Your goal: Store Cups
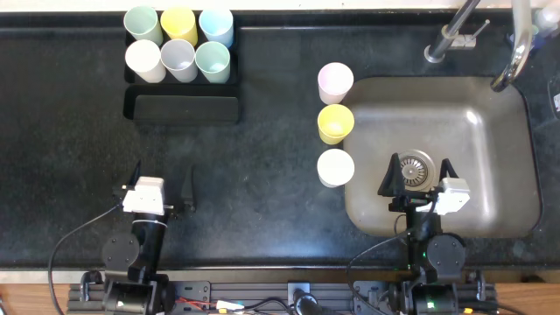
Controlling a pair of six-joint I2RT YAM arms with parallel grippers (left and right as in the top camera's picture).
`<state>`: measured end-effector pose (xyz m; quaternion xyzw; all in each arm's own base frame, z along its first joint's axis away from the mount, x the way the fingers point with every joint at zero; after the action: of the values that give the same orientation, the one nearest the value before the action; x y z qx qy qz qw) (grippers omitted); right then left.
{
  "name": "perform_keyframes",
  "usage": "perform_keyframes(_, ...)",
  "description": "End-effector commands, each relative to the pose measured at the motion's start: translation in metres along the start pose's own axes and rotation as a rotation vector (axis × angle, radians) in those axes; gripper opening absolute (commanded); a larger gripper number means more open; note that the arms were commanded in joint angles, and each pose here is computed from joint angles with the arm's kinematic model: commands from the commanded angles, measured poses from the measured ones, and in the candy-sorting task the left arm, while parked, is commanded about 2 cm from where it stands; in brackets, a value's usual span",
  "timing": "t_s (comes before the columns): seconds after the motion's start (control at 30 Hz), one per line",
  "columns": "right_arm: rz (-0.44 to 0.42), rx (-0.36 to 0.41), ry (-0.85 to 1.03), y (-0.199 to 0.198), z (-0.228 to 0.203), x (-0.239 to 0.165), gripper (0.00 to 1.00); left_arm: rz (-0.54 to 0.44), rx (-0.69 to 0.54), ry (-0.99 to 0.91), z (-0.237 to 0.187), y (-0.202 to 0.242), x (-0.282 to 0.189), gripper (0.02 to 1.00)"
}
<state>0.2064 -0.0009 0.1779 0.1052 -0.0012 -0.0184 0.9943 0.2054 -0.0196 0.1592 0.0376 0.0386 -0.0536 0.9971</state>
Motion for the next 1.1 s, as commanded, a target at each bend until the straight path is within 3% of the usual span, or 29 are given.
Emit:
perform_keyframes(0.03, 0.003, 0.004, 0.002, 0.0, -0.004, 0.0, 0.996, -0.001, 0.008, -0.005, 0.001, 0.0, 0.0, 1.0)
perform_keyframes(0.3, 0.003, 0.004, 0.002, 0.0, -0.004, 0.0, 0.996, -0.027, -0.01, 0.035, 0.013, -0.002, 0.002, 1.0)
perform_keyframes(0.43, 0.003, 0.004, 0.002, 0.0, -0.004, 0.0, 0.998, -0.153, -0.024, 0.142, 0.074, -0.012, 0.022, 0.998)
perform_keyframes(0.47, 0.003, 0.004, 0.002, 0.0, -0.004, 0.0, 0.998, -0.222, -0.041, 0.196, 0.111, -0.018, 0.039, 1.0)
perform_keyframes(0.57, 0.003, 0.004, 0.002, 0.0, -0.004, 0.0, 0.998, -0.307, -0.073, 0.287, 0.164, -0.023, 0.072, 0.998)
perform_keyframes(0.63, 0.003, 0.004, 0.002, 0.0, -0.004, 0.0, 0.998, -0.334, -0.151, 0.374, 0.203, -0.026, 0.105, 0.998)
perform_keyframes(0.77, 0.003, 0.004, 0.002, 0.0, -0.004, 0.0, 0.998, -0.334, -0.301, 0.5, 0.242, -0.05, 0.165, 0.998)
perform_keyframes(0.9, 0.003, 0.004, 0.002, 0.0, -0.004, 0.0, 0.998, -0.241, -0.394, 0.631, 0.235, -0.092, 0.21, 0.998)
perform_keyframes(1.1, 0.003, 0.004, 0.002, 0.0, -0.004, 0.0, 0.998, -0.164, -0.457, 0.886, 0.153, -0.177, 0.247, 1.0)
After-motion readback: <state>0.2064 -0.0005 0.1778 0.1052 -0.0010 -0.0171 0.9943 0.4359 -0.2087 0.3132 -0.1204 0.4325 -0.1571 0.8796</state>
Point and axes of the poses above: each gripper's point midway between its finger pads, its own x axis out along the fingers, its own y axis along the line the jaws close on, z = x × y, the point moved 4 cm from there along -x, back along the fingers, and after that the axes turned 1 degree about x, right-handed, at the moved point
